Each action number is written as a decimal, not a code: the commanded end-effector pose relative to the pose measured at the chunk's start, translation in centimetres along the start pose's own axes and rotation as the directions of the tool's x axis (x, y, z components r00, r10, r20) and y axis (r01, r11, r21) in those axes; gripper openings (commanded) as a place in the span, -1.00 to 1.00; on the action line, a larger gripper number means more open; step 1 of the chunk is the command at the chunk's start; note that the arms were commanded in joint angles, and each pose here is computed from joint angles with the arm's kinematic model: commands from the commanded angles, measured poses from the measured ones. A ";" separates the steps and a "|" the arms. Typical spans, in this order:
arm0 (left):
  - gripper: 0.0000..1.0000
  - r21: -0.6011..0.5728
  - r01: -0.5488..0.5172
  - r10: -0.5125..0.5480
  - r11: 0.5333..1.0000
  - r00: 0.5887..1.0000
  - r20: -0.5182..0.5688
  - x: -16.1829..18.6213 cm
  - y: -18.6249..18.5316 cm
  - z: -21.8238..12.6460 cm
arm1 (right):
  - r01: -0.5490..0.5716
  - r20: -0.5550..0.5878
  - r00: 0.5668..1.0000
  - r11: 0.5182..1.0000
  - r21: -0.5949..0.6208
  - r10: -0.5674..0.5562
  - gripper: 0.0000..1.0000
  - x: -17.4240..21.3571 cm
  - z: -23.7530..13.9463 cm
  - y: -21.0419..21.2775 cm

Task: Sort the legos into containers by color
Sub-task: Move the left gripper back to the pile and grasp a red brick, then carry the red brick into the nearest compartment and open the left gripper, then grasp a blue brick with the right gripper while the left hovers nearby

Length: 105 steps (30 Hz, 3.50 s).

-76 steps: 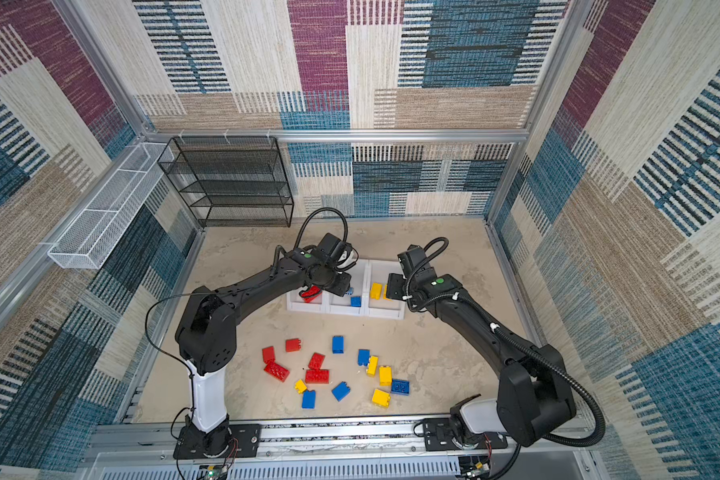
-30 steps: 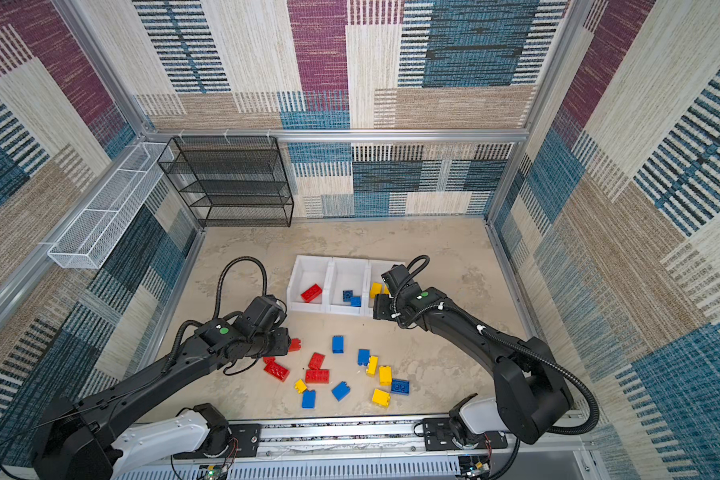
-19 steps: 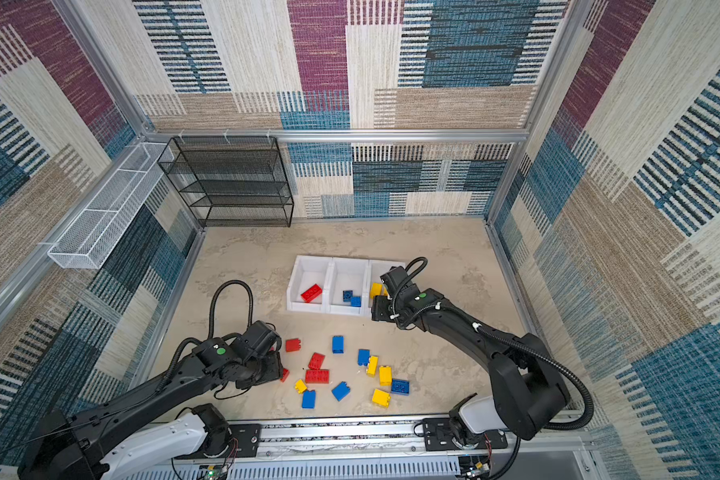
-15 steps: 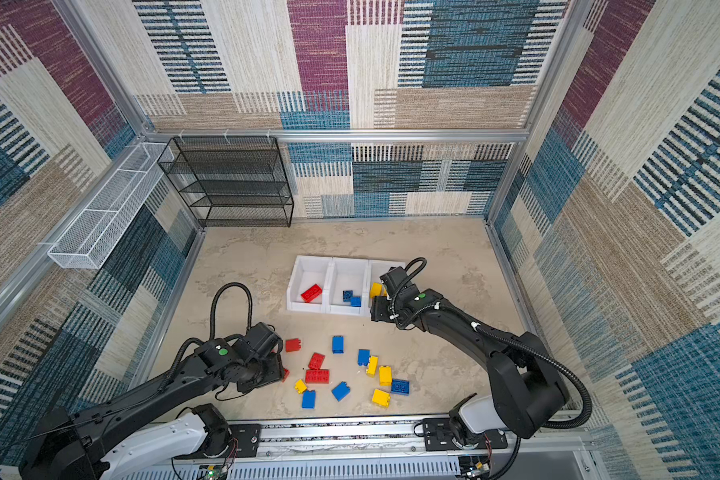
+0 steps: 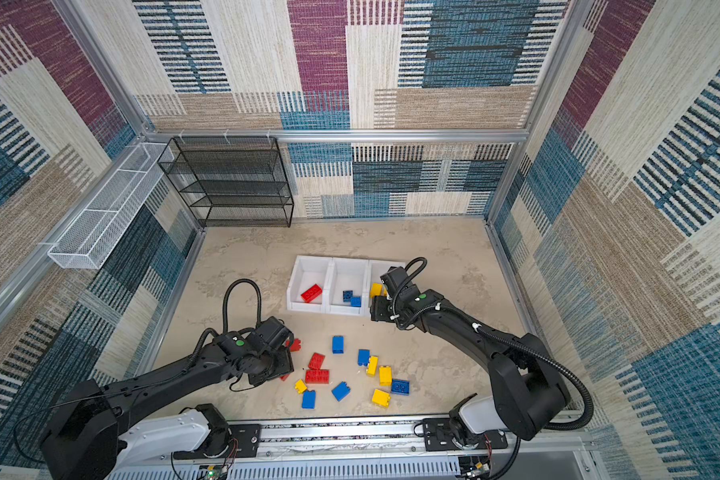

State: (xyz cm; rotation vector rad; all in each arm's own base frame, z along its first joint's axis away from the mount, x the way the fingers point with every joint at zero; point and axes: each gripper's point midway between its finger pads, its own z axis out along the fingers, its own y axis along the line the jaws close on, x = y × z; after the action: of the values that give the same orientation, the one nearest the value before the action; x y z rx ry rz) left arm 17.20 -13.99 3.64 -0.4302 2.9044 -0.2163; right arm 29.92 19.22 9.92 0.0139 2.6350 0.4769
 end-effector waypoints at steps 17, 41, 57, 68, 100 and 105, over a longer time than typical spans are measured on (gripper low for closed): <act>-0.33 -0.075 -0.126 0.127 0.989 0.992 0.004 -1.0 0.0 1.2 | -0.012 0.009 1.000 1.000 -0.019 0.013 0.36 0.0 -0.1 0.3; -0.28 0.023 -0.374 0.358 0.927 0.902 0.241 -18.8 -11.6 -3.9 | -0.028 0.039 0.999 1.000 0.008 0.028 0.35 -0.9 -1.3 0.1; 0.20 0.044 -0.361 0.342 0.932 0.911 0.233 -20.0 -11.0 -3.7 | -0.039 0.050 0.998 0.999 0.013 0.038 0.43 -1.1 -1.6 0.0; 0.19 0.090 -0.261 0.234 0.961 0.943 0.235 -14.3 -6.0 -4.6 | -0.001 0.029 1.000 1.000 -0.008 0.002 0.42 -1.2 -1.0 1.2; 0.19 0.126 -0.111 0.083 0.986 0.974 0.210 -7.7 0.0 -4.2 | 0.212 -0.205 0.954 0.976 -0.049 -0.217 0.33 8.2 4.9 10.9; 0.19 0.131 -0.110 0.081 0.985 0.974 0.212 -7.5 0.1 -4.2 | 0.220 -0.232 0.948 0.975 -0.022 -0.219 0.24 9.2 5.9 10.5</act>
State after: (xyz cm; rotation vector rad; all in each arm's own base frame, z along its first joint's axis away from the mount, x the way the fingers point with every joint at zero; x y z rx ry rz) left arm 23.54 -11.18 9.09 -0.2437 2.6746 -0.3313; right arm 23.44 32.09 4.79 -0.3759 2.8190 0.4516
